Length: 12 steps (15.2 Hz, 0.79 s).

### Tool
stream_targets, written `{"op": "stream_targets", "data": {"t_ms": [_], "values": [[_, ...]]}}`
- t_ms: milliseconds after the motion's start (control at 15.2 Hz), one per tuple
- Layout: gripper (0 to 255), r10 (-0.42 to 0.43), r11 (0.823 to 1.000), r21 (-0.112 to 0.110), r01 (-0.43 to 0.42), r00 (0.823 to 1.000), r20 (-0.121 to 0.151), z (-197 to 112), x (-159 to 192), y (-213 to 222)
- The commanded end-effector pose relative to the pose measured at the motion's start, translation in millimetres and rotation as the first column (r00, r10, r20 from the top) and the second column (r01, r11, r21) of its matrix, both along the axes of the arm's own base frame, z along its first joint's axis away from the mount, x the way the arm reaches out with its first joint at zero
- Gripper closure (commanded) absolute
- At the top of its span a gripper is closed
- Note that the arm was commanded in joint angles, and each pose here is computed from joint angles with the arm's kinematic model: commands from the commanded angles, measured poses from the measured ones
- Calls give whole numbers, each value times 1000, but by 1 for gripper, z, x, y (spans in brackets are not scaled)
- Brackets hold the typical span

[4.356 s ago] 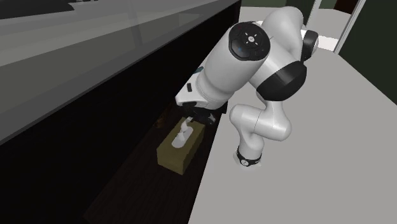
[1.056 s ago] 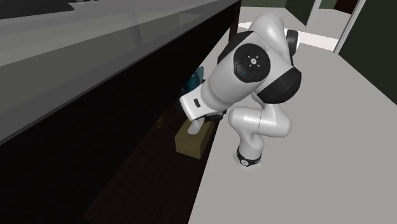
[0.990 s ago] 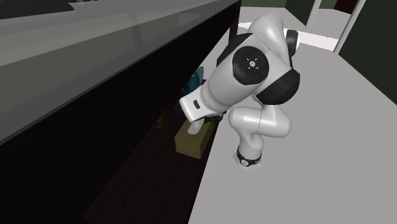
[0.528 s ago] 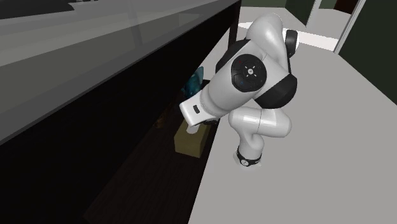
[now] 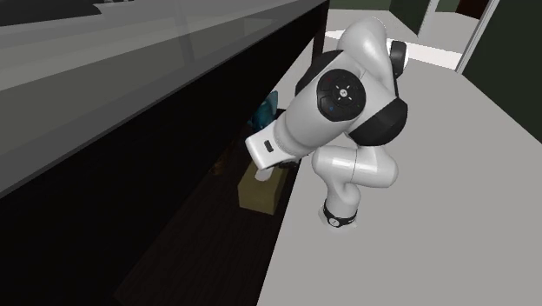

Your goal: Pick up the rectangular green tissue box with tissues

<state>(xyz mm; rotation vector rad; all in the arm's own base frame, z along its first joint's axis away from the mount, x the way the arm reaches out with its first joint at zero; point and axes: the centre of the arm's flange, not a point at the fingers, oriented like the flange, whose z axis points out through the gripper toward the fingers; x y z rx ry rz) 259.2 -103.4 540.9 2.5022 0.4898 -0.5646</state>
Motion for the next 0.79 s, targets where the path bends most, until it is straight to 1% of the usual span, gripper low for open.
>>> {"op": "stream_targets", "data": {"t_ms": [0, 726], "values": [[255, 0, 1000, 0, 0, 1000, 0, 9, 0, 0], [255, 0, 1000, 0, 0, 1000, 0, 67, 0, 0]]}}
